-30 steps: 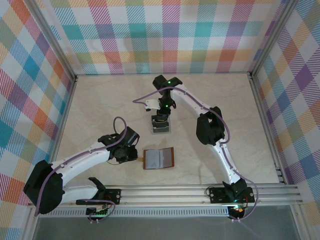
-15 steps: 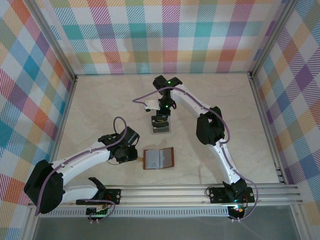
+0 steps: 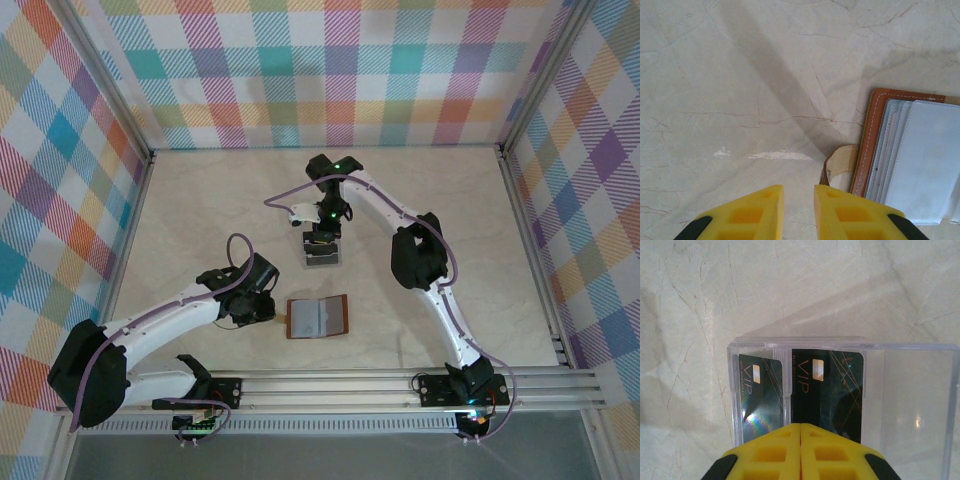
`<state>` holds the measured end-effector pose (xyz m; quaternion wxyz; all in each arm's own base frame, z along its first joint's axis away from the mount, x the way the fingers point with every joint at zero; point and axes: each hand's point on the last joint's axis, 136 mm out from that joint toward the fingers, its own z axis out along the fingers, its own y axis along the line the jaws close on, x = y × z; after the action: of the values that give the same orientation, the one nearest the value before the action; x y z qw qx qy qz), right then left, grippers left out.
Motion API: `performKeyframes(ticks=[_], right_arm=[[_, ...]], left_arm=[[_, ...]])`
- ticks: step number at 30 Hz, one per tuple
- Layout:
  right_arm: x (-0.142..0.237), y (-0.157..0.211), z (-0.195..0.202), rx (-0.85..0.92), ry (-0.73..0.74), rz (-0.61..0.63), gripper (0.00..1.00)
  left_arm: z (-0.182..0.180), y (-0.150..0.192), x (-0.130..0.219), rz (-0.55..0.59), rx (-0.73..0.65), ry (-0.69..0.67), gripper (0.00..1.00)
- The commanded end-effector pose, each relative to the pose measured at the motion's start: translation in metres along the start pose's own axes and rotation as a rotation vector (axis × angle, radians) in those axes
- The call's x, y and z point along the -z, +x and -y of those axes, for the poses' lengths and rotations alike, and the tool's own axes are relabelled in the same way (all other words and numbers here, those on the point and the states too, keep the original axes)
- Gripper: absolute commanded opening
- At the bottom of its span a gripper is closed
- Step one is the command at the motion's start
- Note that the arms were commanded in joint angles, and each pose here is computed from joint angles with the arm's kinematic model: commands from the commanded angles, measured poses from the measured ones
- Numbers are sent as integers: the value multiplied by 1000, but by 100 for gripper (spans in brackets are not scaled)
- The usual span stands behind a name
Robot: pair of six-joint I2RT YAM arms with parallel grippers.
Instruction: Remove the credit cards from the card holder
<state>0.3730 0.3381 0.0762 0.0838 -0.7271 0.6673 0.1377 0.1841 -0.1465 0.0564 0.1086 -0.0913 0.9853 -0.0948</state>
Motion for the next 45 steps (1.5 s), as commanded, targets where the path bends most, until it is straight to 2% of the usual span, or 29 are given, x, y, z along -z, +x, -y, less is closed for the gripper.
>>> performKeyframes(ticks=[1, 5, 11, 29, 45], right_arm=[[5, -7, -7, 13, -26, 30, 15], [18, -14, 0, 35, 31, 54, 28], [29, -21, 8, 68, 83, 75, 35], [45, -27, -1, 75, 78, 105, 35], [5, -11, 16, 78, 80, 39, 40]], left_arm=[[-9, 6, -2, -26, -6, -29, 24], [-10, 5, -1, -20, -4, -30, 23], [-11, 4, 0, -9, -2, -33, 23], [-14, 5, -3, -12, 0, -35, 24], [-16, 6, -4, -19, 4, -42, 24]])
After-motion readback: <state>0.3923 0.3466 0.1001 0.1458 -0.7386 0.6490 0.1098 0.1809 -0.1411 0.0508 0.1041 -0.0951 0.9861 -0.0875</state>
